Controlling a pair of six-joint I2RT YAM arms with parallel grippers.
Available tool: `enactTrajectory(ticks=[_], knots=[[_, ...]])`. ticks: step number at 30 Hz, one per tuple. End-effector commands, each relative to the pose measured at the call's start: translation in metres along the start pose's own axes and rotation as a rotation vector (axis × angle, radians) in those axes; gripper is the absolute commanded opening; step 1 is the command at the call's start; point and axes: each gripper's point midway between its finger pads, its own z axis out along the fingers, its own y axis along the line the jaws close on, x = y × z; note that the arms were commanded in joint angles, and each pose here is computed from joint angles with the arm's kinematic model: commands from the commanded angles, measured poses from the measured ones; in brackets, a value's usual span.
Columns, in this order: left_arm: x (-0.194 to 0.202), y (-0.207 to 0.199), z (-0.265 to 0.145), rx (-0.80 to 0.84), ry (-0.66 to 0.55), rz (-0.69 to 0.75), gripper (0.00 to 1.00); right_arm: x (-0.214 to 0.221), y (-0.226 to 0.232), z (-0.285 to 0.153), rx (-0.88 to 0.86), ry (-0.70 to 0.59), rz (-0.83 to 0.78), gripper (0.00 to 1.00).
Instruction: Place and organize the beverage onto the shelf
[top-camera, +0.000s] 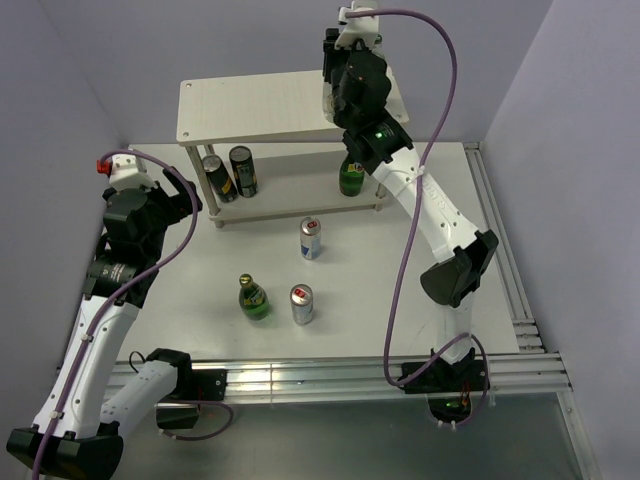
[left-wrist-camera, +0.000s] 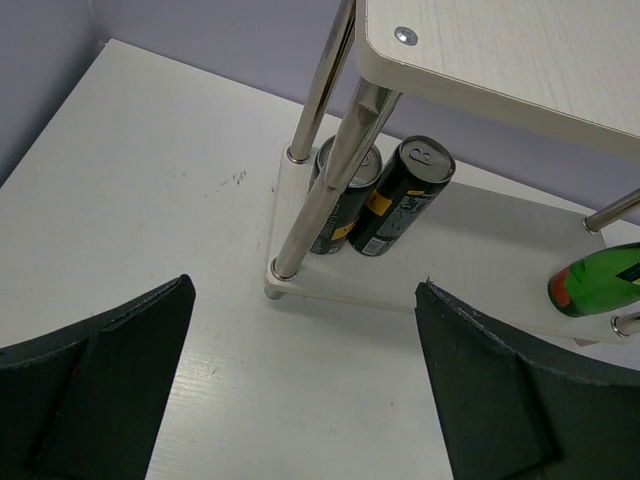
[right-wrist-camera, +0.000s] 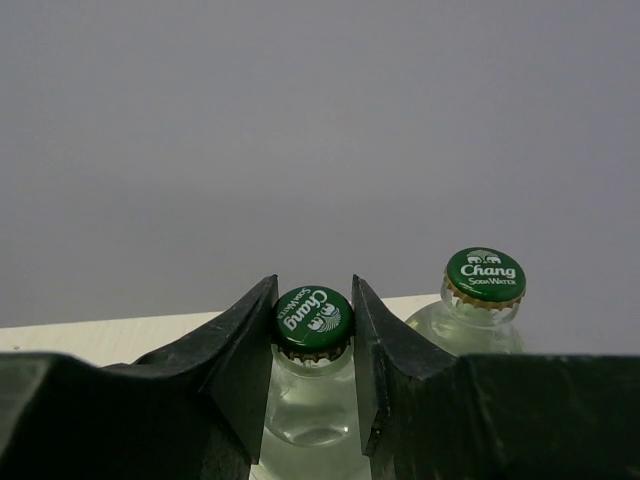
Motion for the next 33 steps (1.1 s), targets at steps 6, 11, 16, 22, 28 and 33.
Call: enactTrajectory(ticks=[6, 11, 16, 22, 28, 33], knots=[[-0.013, -0.007, -0.002, 0.032, -0.04, -0.026, 0.99, -0.049, -0.005, 0.001, 0.003, -0.169, 0.131, 0.41], [-0.013, -0.007, -0.002, 0.031, -0.042, -0.026, 0.99, -0.039, -0.005, 0.002, 0.011, -0.152, 0.133, 0.7], [-0.015, -0.007, -0.003, 0.032, -0.046, -0.028, 0.99, -0.038, -0.008, -0.004, 0.019, -0.162, 0.162, 0.89], [-0.014, -0.005, -0.003, 0.024, -0.044, -0.027, 0.99, -0.051, -0.015, -0.034, 0.031, -0.194, 0.184, 1.0], [-0.014, -0.004, -0.002, 0.018, -0.046, -0.03, 0.99, -0.057, -0.034, -0.089, 0.06, -0.231, 0.209, 1.0], [-0.011, -0.004, 0.001, 0.014, -0.035, -0.028, 0.99, -0.046, -0.042, -0.13, 0.068, -0.183, 0.263, 1.0]])
